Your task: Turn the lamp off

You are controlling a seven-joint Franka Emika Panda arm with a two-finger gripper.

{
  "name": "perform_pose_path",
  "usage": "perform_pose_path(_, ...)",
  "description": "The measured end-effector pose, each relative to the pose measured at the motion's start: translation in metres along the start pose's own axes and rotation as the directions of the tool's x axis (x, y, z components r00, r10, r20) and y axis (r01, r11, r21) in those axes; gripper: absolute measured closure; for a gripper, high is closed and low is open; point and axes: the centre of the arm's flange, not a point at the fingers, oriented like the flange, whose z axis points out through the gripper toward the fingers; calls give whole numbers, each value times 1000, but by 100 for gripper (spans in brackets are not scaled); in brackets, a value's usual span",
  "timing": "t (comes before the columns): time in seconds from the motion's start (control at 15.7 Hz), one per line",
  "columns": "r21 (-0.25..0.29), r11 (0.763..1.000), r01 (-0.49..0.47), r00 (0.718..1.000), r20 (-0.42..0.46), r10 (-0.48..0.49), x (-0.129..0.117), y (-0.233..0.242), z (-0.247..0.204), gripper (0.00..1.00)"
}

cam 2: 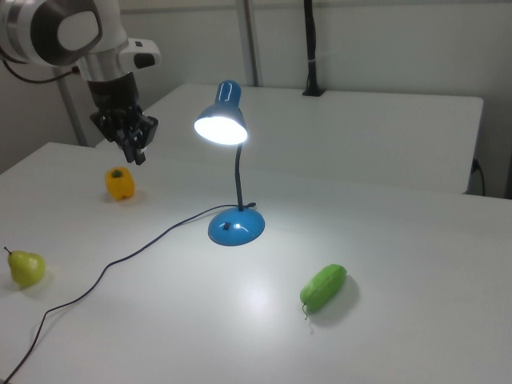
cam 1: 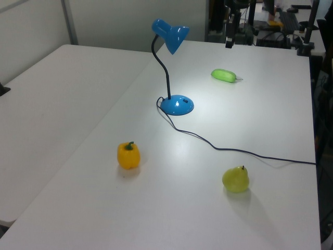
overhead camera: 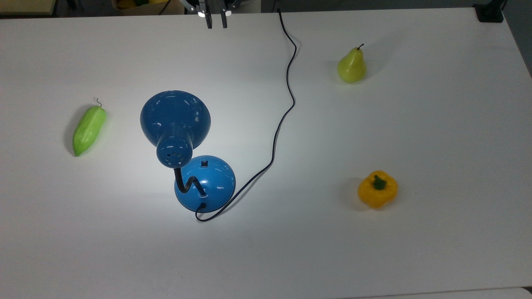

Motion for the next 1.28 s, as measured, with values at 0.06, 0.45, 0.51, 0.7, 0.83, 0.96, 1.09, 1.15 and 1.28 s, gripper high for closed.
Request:
perform_pose_path(0.06,0,1000,0,1000,0,0,0,0,0,90)
perform_pose_path(0.45,1,1000,28,1000,4,-28,1,-2,2,96)
perform_pose_path(0.51,1,999,35,999,5,-35,1,-3,3,95)
perform_pose_path(0.7,9,999,41,999,7,-41,1,-5,4,96)
perform_pose_path(0.83,23,999,40,999,10,-40,1,-7,6,98)
perform_pose_path(0.96,25,999,39,999,16,-39,1,-7,10,98)
perform_pose_path(1.09,26,999,38,999,33,-38,1,-6,18,98)
perform_pose_path(1.15,26,999,37,998,44,-38,2,-6,25,98)
perform_pose_path(1.28,26,999,34,998,52,-36,6,-5,40,98)
